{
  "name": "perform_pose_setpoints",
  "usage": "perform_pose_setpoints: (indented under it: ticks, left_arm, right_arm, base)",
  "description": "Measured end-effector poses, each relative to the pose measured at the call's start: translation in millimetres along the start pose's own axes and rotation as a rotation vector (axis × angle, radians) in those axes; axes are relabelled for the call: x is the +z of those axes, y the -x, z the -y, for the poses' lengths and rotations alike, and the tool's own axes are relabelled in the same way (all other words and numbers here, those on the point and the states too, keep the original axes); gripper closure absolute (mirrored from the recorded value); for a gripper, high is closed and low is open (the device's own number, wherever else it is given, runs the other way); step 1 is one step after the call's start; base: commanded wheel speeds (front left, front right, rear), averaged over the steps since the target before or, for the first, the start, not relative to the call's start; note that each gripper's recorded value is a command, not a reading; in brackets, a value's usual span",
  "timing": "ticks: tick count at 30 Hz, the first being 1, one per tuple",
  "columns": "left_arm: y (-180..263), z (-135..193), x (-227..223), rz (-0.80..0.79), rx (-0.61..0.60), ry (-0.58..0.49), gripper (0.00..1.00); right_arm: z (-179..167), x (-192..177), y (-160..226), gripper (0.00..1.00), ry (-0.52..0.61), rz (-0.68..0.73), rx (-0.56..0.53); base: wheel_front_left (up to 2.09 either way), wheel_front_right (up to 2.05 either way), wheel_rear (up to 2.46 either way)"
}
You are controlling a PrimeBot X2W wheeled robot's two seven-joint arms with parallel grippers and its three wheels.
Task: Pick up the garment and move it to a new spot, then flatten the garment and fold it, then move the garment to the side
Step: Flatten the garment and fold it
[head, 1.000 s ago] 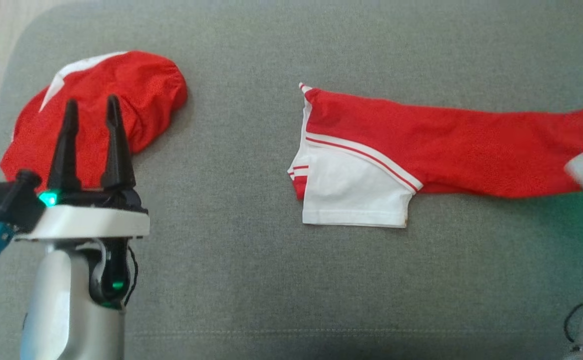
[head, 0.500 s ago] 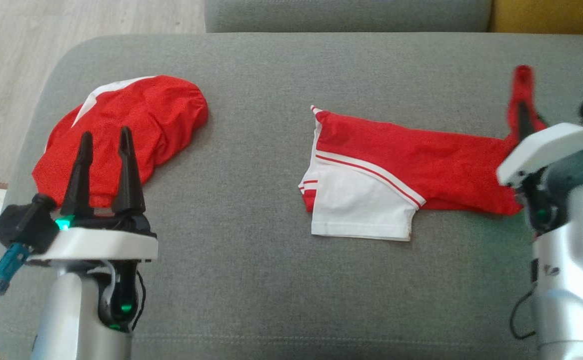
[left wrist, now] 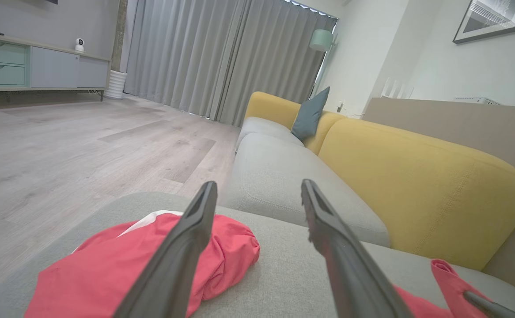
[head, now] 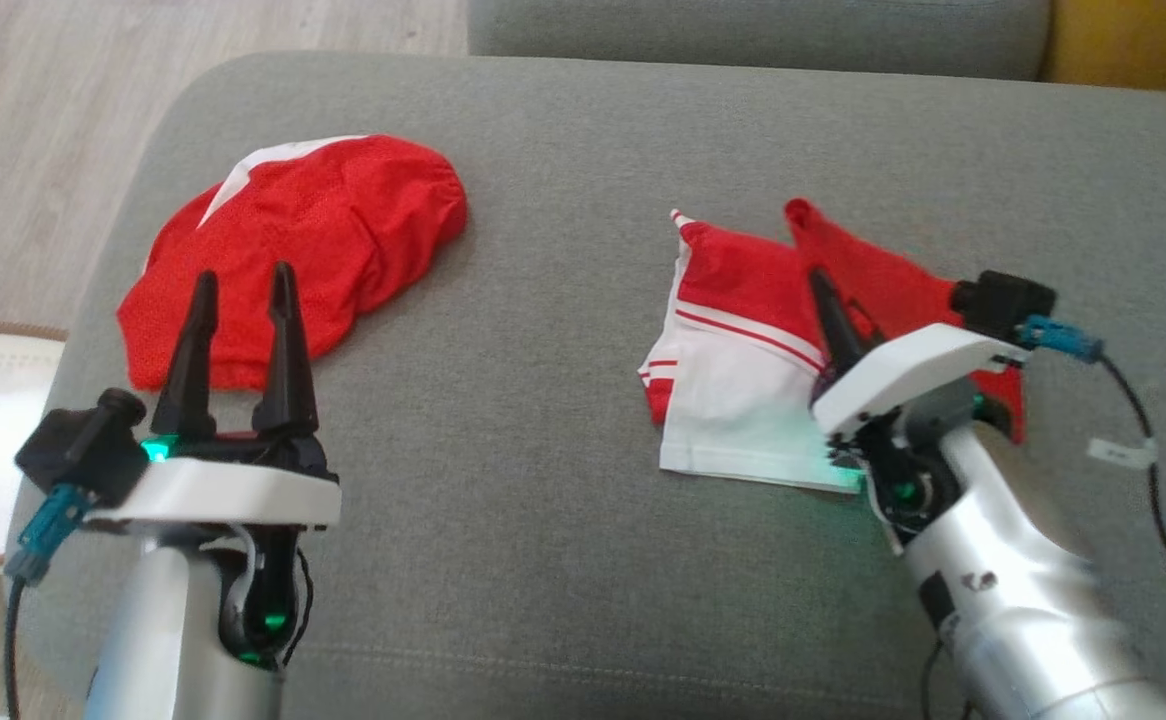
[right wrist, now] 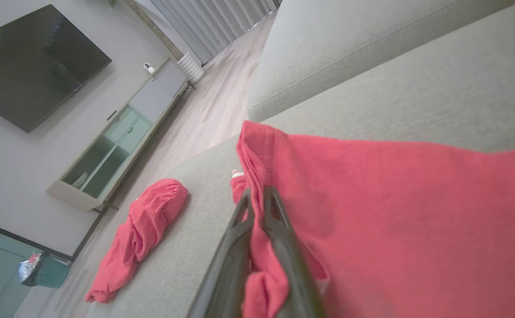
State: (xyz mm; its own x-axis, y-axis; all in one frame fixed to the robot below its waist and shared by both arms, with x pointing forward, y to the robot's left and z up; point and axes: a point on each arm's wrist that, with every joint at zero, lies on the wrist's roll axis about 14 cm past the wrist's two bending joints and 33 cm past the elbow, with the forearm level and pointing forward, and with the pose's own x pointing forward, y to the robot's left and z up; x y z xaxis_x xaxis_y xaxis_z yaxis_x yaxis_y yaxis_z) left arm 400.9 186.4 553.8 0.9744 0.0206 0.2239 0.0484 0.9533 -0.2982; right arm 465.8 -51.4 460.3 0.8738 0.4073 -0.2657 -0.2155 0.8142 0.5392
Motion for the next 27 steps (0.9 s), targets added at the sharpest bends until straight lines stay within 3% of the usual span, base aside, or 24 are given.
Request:
perform_pose_setpoints:
  ticks: [7,12,13,14,21,27]
  left_arm:
    - [7,-6,-3,-0.014,0.018,-0.004,0.00]
    - [12,-18,-5,-0.027,0.052,-0.015,0.00]
    - [13,-19,-6,-0.030,0.057,-0.016,0.00]
    - [13,-20,-7,-0.032,0.060,-0.017,0.00]
    - [10,-16,-9,-0.035,0.047,-0.011,0.00]
    - [2,-1,-7,-0.022,0.008,0.001,0.00]
  right_arm:
    - [-36,-18,-22,1.00,-0.037,-0.012,0.087]
    - [-44,-39,-32,1.00,-0.043,-0.063,0.094]
    - [-43,-43,-33,0.08,-0.033,-0.077,0.091]
    - [-43,-46,-34,0.00,-0.023,-0.087,0.092]
    - [-72,-59,-27,0.00,-0.030,-0.125,0.181]
    - [-75,-13,-32,0.00,-0.004,-0.030,0.182]
  base:
    - [0.00,0.00,0.00]
    - [0.00,0.00,0.00]
    - [0.00,0.00,0.00]
    - [0.00,0.00,0.00]
    - [0.00,0.00,0.00]
    - [0.00,0.00,0.00]
